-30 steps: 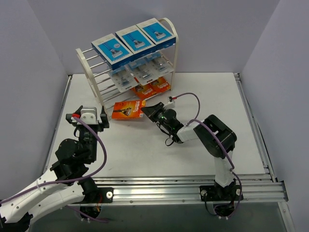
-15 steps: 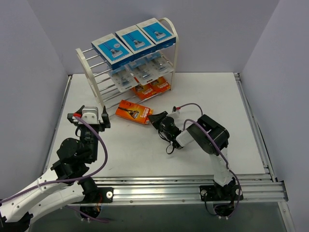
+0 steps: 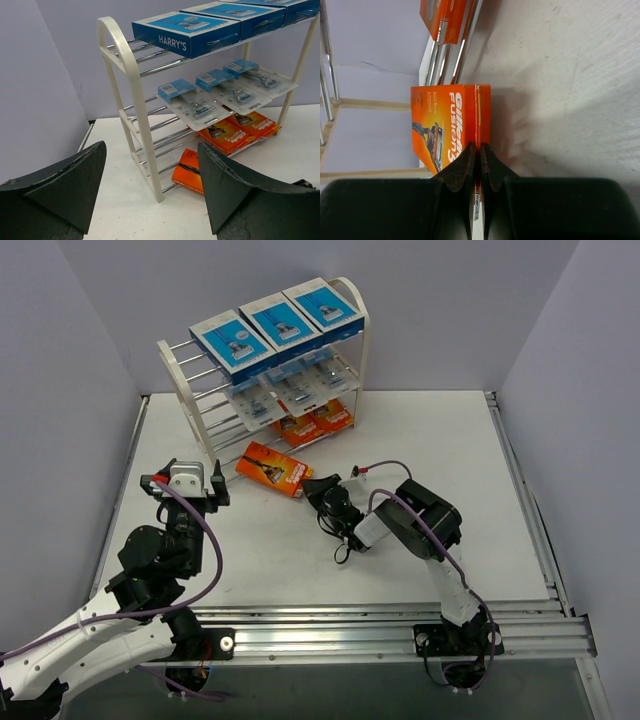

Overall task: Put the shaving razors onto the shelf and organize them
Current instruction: Place the shaving razor onto shelf

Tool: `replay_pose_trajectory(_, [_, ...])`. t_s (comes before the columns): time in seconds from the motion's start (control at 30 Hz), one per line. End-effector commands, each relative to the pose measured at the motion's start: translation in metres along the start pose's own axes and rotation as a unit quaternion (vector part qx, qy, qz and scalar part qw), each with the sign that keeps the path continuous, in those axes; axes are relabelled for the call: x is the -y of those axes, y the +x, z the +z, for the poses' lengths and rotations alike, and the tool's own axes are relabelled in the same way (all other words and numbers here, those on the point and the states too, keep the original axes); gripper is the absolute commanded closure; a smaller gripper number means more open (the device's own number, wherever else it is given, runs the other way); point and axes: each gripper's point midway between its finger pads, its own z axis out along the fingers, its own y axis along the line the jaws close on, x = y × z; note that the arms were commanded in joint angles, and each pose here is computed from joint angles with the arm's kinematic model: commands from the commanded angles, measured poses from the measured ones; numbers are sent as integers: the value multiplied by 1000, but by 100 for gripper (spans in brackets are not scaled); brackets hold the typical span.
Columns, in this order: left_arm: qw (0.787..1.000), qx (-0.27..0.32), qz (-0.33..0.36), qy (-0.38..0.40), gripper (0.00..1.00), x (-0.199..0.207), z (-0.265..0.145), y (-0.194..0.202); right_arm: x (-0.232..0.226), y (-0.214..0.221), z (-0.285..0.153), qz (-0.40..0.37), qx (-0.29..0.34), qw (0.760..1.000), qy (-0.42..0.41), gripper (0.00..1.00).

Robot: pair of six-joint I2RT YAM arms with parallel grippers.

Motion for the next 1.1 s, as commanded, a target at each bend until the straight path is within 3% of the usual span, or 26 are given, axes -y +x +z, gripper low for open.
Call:
replay_pose_trajectory(0.0, [1000,7,-13,4,18,1,0,-7,-140,-56,-29,137,100,950,-262,100])
replay_pose_trajectory(1.07, [1000,4,-3,15,18,11,-2,-2,-155,-30,-18,188,173,931,-260,100])
